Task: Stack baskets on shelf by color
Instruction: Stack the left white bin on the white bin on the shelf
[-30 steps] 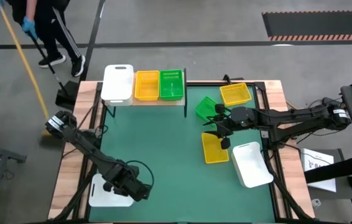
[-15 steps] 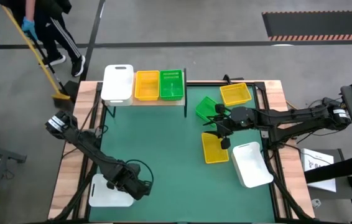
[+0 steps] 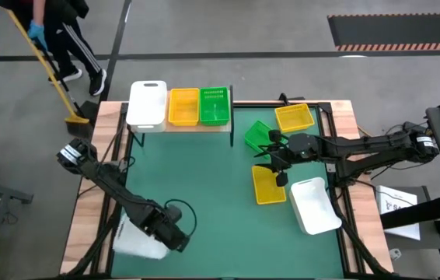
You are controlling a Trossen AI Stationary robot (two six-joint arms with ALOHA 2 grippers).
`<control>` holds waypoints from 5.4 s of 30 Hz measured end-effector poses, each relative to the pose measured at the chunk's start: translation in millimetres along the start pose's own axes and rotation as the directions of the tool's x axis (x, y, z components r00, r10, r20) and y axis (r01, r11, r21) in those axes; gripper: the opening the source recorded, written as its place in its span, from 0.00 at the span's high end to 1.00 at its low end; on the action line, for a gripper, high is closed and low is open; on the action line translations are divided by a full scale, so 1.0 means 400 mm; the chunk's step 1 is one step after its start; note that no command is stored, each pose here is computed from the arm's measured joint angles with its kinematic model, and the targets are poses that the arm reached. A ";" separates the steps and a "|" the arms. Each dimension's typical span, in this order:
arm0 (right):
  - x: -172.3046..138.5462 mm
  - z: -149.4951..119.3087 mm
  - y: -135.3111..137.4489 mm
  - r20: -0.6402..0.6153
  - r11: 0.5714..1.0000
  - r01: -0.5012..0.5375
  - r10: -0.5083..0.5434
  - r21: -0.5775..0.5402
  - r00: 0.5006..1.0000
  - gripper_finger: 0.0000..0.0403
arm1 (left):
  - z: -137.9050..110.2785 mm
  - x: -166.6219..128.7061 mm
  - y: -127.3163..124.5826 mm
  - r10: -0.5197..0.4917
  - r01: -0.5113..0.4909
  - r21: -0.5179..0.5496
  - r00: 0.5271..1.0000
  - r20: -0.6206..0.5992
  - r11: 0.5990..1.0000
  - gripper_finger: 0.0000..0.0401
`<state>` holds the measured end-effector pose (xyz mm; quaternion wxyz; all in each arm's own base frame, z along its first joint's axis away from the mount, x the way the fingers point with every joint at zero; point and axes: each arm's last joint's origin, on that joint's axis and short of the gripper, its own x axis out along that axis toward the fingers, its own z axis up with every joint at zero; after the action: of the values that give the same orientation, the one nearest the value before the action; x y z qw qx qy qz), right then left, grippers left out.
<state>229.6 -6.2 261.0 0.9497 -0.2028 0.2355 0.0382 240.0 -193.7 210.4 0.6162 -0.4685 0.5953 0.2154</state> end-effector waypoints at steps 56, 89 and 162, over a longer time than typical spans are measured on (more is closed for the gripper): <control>0.000 0.000 0.000 0.002 1.000 0.001 -0.001 -0.022 1.000 0.87 | 0.019 -0.292 -0.114 -0.110 -0.524 0.849 0.850 0.516 -0.064 1.00; 0.000 0.001 0.000 0.004 1.000 -0.001 0.002 -0.022 1.000 0.87 | 0.187 -0.746 0.266 0.079 -0.800 0.549 0.580 0.810 0.243 1.00; 0.000 0.001 0.000 0.003 1.000 -0.001 0.001 -0.019 1.000 0.87 | 0.345 -0.665 0.327 0.346 -0.736 0.646 0.670 0.657 0.201 1.00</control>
<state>229.7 -6.0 261.2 0.9481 -0.2115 0.2339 0.0413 153.1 60.5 397.0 0.7411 0.2228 0.6122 0.1624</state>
